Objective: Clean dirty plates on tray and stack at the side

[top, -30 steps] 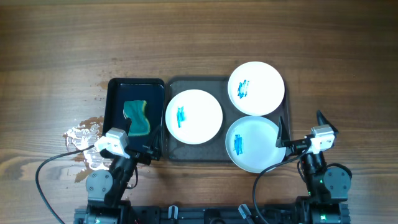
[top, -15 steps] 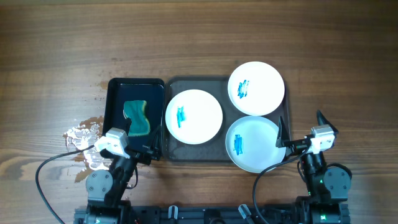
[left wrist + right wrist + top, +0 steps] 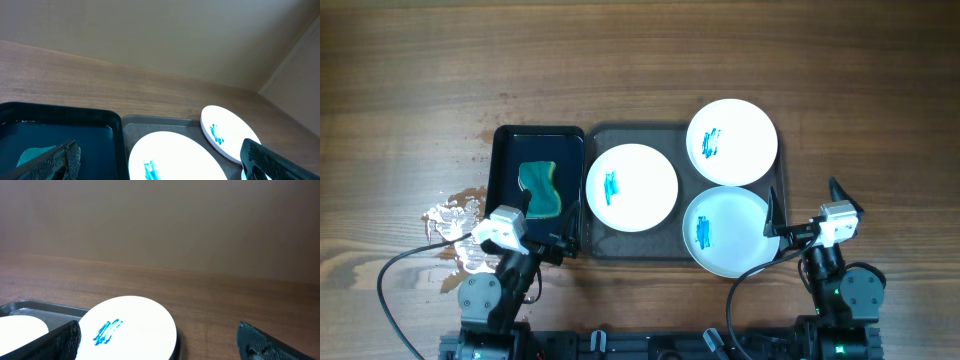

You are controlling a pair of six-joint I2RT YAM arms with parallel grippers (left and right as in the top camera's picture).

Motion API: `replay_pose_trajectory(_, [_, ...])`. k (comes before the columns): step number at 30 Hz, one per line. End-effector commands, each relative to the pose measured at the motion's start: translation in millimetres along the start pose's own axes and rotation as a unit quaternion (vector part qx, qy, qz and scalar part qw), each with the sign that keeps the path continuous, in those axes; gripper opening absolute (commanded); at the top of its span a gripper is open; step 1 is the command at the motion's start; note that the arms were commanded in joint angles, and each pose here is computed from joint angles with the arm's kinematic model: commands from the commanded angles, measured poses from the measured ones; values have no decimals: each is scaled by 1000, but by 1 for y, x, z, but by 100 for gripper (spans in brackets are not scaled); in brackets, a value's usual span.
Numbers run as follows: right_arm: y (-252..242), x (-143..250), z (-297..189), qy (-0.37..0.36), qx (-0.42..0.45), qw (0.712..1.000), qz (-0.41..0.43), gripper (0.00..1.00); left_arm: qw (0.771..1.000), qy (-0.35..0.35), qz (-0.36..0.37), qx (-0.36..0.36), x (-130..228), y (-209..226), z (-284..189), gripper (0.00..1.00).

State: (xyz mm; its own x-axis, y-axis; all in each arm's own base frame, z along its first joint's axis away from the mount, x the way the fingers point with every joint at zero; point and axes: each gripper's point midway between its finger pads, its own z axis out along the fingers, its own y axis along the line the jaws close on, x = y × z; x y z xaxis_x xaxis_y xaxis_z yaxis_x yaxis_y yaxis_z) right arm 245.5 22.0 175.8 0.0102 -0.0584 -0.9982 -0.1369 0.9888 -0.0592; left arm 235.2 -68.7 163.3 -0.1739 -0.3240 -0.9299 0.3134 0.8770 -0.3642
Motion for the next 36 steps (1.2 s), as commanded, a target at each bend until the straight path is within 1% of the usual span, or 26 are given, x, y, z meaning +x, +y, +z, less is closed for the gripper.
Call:
replay_pose_trajectory(1, [-1,-1,0,-2,3,1000,-9,100,1000,1,-4,0,1,1,0,100])
replay_pose_trajectory(27, [-1,-1,0,-2,3,1000,-9,100,1000,8,-7,4,3,-1,0,100])
replay_pose_trajectory(30, [-1,-1,0,-2,3,1000,-9,100,999,40,-16,-9,11,2,-1,100])
replay_pose_trajectory(33, [-1,-1,0,-2,3,1000,-9,100,995,88,-30,-29,21,7,-1,100])
replay_pose_trajectory(36, [-1,-1,0,-2,3,1000,-9,100,988,142,-46,-49,21,7,2,100])
